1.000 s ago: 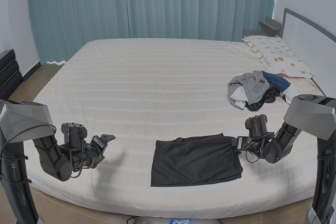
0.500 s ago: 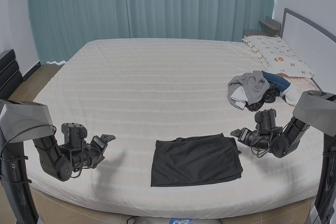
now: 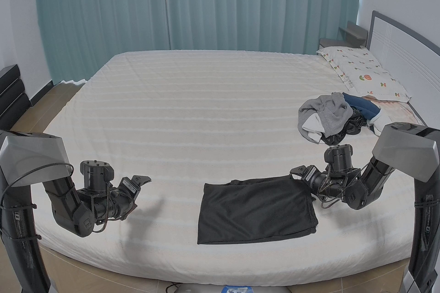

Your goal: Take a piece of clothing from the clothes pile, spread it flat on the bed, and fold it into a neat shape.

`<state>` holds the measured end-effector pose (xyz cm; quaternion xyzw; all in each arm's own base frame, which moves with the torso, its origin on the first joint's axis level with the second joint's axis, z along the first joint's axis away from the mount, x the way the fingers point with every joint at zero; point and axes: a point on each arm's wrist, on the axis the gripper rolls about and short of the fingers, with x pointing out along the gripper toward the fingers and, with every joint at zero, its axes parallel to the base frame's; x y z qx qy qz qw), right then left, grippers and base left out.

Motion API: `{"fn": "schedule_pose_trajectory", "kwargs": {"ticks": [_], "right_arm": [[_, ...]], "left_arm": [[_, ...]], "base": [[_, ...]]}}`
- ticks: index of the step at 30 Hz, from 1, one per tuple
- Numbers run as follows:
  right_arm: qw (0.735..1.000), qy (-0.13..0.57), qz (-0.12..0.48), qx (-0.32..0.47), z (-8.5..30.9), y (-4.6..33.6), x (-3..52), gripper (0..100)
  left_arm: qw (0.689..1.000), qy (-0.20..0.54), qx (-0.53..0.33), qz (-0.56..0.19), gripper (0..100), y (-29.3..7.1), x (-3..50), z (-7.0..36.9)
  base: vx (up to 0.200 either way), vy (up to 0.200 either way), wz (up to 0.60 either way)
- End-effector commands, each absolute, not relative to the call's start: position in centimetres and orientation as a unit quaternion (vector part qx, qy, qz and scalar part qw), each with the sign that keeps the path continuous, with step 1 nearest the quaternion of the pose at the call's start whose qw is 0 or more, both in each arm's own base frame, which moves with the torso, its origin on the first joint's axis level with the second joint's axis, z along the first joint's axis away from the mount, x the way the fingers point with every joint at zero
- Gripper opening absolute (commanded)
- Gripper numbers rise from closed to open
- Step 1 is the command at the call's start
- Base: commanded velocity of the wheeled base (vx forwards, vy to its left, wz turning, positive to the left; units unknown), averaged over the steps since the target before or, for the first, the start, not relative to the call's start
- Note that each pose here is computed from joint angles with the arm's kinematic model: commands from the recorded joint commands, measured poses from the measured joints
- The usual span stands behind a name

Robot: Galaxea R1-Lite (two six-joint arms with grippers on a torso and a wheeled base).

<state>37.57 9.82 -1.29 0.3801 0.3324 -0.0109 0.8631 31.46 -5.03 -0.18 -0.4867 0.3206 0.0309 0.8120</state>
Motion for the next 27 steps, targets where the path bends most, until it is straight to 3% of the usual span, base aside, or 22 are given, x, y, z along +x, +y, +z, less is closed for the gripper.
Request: {"fn": "schedule_pose_trajectory", "kwargs": {"ticks": [1, 3, 4, 27], "right_arm": [[0.863, 0.331, -0.012, 0.382, -1.7, 9.7, 37.8, 100], [0.863, 0.332, -0.015, 0.381, -1.9, 9.7, 37.8, 100], [0.863, 0.332, -0.016, 0.381, -1.9, 9.6, 37.8, 0], [0.863, 0.317, -0.048, 0.390, -1.6, 7.4, 38.0, 0]], "left_arm": [[0.812, 0.321, -0.487, 0.031, 100, -5.0, 31.4, -0.2], [0.812, 0.321, -0.487, 0.031, 100, -5.0, 31.4, -0.2], [0.812, 0.321, -0.487, 0.031, 100, -5.0, 31.4, -0.2], [0.812, 0.321, -0.487, 0.031, 100, -5.0, 31.4, -0.2]], "base": [[0.000, 0.000, 0.00], [0.000, 0.000, 0.00], [0.000, 0.000, 0.00], [0.000, 0.000, 0.00]]}}
